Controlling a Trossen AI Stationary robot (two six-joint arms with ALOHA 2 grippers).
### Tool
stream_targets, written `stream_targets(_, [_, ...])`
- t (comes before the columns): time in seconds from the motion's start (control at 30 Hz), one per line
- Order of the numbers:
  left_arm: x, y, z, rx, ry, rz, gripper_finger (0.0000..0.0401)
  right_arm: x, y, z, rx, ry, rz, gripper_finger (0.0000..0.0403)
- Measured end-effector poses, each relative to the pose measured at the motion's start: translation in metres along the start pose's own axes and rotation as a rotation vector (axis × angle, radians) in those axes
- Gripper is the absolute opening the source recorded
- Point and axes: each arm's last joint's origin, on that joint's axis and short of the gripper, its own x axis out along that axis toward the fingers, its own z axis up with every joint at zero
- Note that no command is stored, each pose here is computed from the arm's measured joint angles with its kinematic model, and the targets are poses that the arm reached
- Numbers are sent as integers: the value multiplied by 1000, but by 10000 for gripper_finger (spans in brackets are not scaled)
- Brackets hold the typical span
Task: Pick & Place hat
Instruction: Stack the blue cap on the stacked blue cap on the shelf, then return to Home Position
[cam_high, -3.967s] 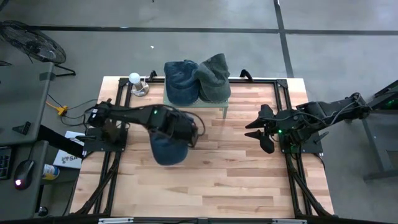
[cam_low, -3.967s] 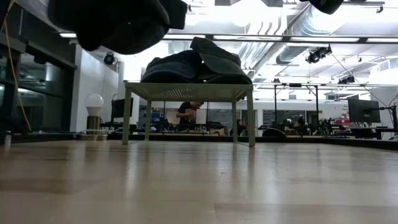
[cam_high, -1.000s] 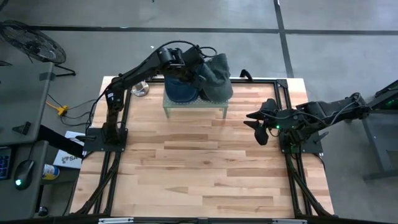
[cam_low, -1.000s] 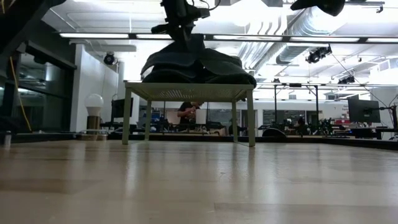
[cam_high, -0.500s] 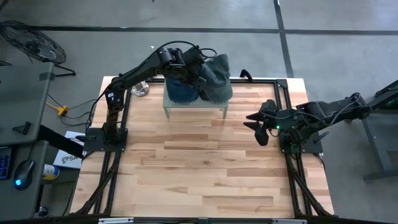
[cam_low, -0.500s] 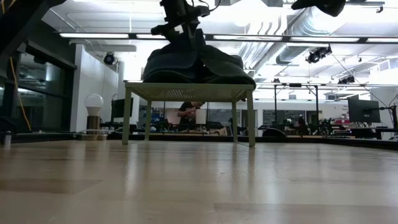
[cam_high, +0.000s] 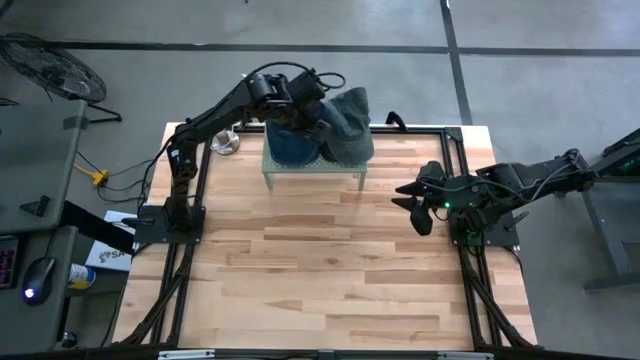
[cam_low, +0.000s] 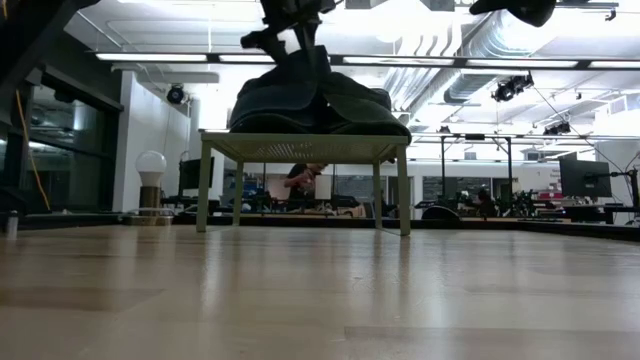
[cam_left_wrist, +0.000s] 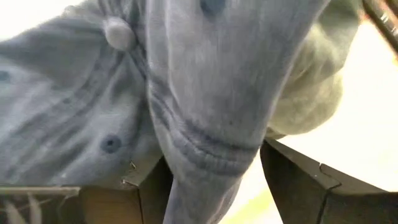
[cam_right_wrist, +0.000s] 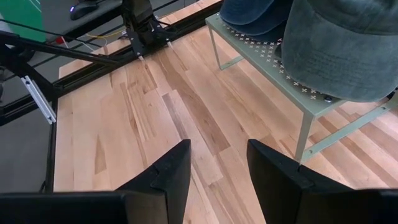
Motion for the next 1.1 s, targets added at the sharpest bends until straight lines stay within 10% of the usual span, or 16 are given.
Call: stream_targets(1.1, [-120, -19, -54, 222, -327, -36, 230, -70, -41, -1, 34, -113, 117, 149])
